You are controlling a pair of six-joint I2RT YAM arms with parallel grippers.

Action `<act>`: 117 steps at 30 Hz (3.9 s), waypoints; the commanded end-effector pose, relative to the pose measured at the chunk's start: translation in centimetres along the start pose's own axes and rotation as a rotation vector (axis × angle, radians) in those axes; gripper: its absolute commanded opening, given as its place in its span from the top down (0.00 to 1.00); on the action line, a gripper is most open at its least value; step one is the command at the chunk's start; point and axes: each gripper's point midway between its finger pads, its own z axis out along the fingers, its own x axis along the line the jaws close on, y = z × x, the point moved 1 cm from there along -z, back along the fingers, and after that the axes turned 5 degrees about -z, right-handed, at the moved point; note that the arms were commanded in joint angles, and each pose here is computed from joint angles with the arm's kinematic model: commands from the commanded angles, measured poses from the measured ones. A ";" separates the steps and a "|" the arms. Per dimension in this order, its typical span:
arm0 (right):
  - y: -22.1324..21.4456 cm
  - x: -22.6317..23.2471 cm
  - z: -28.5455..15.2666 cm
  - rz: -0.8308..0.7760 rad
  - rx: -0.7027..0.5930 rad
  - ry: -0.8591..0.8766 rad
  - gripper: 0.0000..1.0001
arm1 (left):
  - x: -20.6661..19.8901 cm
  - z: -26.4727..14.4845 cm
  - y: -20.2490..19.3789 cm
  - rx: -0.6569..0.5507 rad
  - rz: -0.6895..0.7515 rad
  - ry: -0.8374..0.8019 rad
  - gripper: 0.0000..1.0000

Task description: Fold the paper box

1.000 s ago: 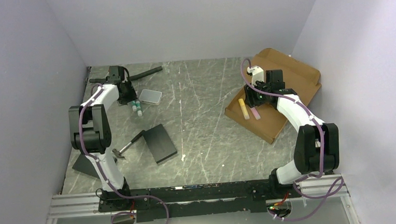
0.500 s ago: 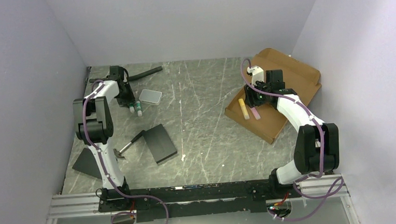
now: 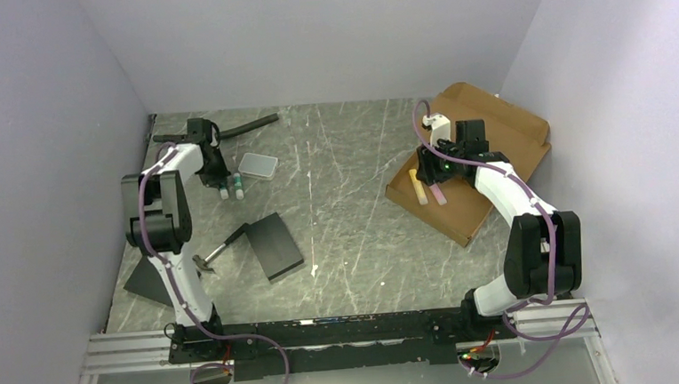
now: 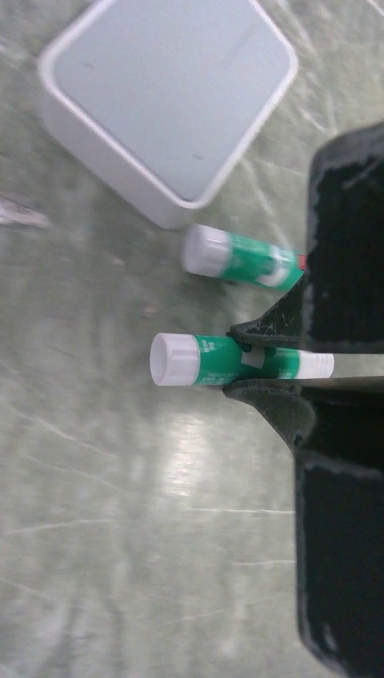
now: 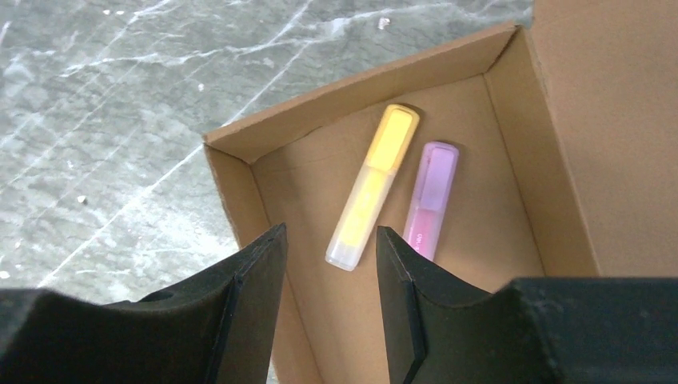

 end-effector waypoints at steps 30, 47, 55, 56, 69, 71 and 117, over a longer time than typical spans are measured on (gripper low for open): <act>3.5 16.9 -8.5 -0.372 -0.595 0.802 0.21 | -19.5 -28.6 -14.6 -0.450 0.024 -1.336 1.00; 5.8 19.4 -7.7 0.143 -0.422 0.956 0.13 | -29.8 -29.5 -18.8 -0.426 0.107 -1.414 1.00; 5.8 18.7 -6.2 0.222 -0.390 0.894 0.31 | -31.5 -29.8 -19.8 -0.412 0.096 -1.454 1.00; 5.7 18.7 -6.0 0.227 -0.385 0.886 0.33 | -31.6 -29.8 -19.9 -0.411 0.099 -1.455 1.00; 5.6 18.3 -5.2 0.200 -0.400 0.840 0.67 | -32.6 -30.6 -21.0 -0.366 0.103 -1.488 0.92; 5.6 18.3 -5.2 0.184 -0.403 0.843 0.84 | -32.7 -30.7 -21.0 -0.365 0.108 -1.486 0.86; 1.0 0.8 -3.9 -0.213 -0.114 0.101 0.97 | -9.8 -22.9 -17.7 -0.568 0.102 -0.448 0.01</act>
